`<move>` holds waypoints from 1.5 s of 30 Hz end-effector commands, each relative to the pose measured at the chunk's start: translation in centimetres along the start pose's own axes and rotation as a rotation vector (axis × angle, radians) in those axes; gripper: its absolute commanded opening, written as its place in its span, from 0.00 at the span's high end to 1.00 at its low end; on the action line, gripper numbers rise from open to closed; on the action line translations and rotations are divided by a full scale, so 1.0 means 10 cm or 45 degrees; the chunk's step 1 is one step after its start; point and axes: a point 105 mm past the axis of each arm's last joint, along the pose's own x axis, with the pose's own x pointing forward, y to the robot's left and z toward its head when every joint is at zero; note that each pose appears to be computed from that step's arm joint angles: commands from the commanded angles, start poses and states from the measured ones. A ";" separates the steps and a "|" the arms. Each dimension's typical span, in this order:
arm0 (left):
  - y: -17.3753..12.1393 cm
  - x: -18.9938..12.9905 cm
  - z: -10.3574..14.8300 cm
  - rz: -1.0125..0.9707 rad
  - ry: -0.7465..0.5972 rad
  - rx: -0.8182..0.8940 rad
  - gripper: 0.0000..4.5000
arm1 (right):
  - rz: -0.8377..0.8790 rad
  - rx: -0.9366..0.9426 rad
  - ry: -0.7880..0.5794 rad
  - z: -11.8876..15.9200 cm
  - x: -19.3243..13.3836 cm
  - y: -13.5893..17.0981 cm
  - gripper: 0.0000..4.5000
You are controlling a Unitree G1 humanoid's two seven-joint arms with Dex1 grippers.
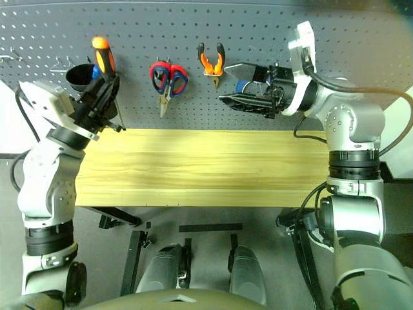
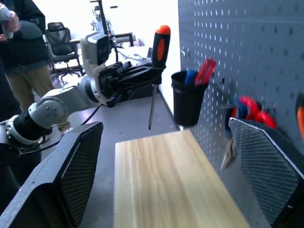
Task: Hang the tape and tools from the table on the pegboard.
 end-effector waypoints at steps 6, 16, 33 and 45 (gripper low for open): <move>0.38 0.29 0.64 0.120 -0.272 0.080 0.88 | 0.008 -0.120 -0.103 0.33 0.02 0.01 0.00; 0.77 0.43 0.60 0.212 -0.245 0.199 0.88 | -0.017 -0.116 -0.098 0.31 0.01 0.00 0.00; 1.11 0.46 -0.03 0.386 -0.040 0.212 0.72 | -0.067 -0.129 -0.034 0.27 -0.07 -0.02 0.00; 0.96 0.41 0.36 0.240 -0.185 0.262 0.00 | -0.065 -0.121 -0.021 0.26 -0.09 -0.01 0.00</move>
